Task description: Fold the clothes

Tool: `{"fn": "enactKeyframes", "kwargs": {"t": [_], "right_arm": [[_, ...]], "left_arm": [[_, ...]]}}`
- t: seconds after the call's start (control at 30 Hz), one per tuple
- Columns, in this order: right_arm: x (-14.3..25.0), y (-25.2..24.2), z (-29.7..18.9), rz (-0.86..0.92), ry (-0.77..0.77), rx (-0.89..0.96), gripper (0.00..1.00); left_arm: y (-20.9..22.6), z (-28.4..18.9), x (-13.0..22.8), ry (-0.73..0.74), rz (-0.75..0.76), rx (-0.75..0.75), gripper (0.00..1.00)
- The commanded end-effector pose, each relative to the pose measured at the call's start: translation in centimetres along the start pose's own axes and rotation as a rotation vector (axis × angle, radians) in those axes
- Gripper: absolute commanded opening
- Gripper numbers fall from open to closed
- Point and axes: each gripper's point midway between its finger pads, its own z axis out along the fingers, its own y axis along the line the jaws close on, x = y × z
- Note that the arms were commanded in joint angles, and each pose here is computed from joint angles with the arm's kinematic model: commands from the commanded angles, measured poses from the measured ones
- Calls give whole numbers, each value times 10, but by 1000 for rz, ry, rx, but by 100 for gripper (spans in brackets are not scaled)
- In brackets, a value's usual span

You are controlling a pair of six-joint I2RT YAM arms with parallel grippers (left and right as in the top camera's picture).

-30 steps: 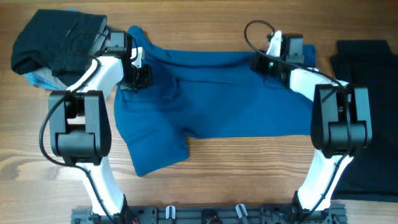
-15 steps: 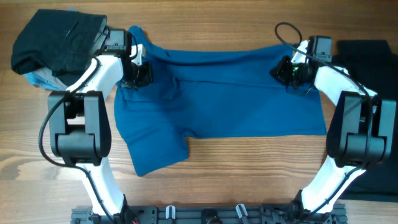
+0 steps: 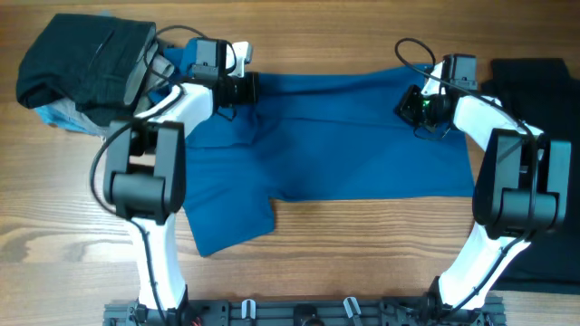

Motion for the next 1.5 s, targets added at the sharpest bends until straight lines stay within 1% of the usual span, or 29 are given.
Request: {"fn": "enactKeyframes", "kwargs": {"t": [0.0,0.03,0.07,0.13,0.2,0.27,0.3,0.37,0.4,0.47,0.53,0.6,0.67,0.77,0.83,0.9,0.97,1.03,1.13,1.2,1.23,1.3,1.4,1.47], "right_arm": [[14,-32,21,31,36,116,4],[15,-33,21,33,39,118,4],[15,-33,21,33,41,118,4],[16,-33,21,33,42,119,4],[16,-33,21,34,46,120,4],[17,-34,21,36,48,121,5],[17,-34,21,36,48,121,5],[17,-34,21,36,50,122,5],[18,-34,21,37,51,123,5],[18,-34,21,38,51,123,5],[18,-34,21,37,51,123,5],[18,-34,21,38,50,123,5],[17,-34,21,36,49,122,5],[16,-33,21,36,44,120,4],[16,-33,21,37,43,119,5],[17,-34,21,40,49,122,5],[20,-35,20,44,60,127,5],[23,-36,20,47,72,132,5],[26,-37,20,50,83,137,4],[27,-38,20,52,89,139,5],[28,-38,19,53,91,140,5],[29,-38,19,54,93,141,5],[29,-38,19,55,94,142,5],[29,-38,19,55,93,142,5]], "left_arm": [[19,1,-43,-178,-202,29,4],[16,-6,-59,-232,-219,74,4],[7,-16,-77,-273,-200,142,4],[-15,-38,-99,-278,-153,273,4],[-28,-48,-98,-229,-130,337,6],[-44,-52,-79,-141,-83,399,6],[-50,-50,-61,-72,-58,405,5],[-49,-43,-22,60,-23,365,4],[-41,-39,-5,118,-17,304,4],[-25,-35,19,200,8,190,4],[-12,-32,35,253,56,77,4],[1,-27,33,242,90,-34,4],[6,-22,23,197,126,-94,4],[8,-12,-16,29,91,-141,4],[10,-7,-33,-52,67,-146,4],[21,-14,-63,-174,67,-214,4],[22,-28,-85,-219,40,-210,4],[11,-44,-97,-190,42,-163,4],[0,-69,-86,-70,115,-169,4],[-1,-80,-61,43,167,-191,4],[5,-82,-49,90,159,-217,4],[21,-77,-27,159,127,-250,4],[39,-55,6,237,99,-254,4],[45,-41,9,224,102,-240,4]]}}
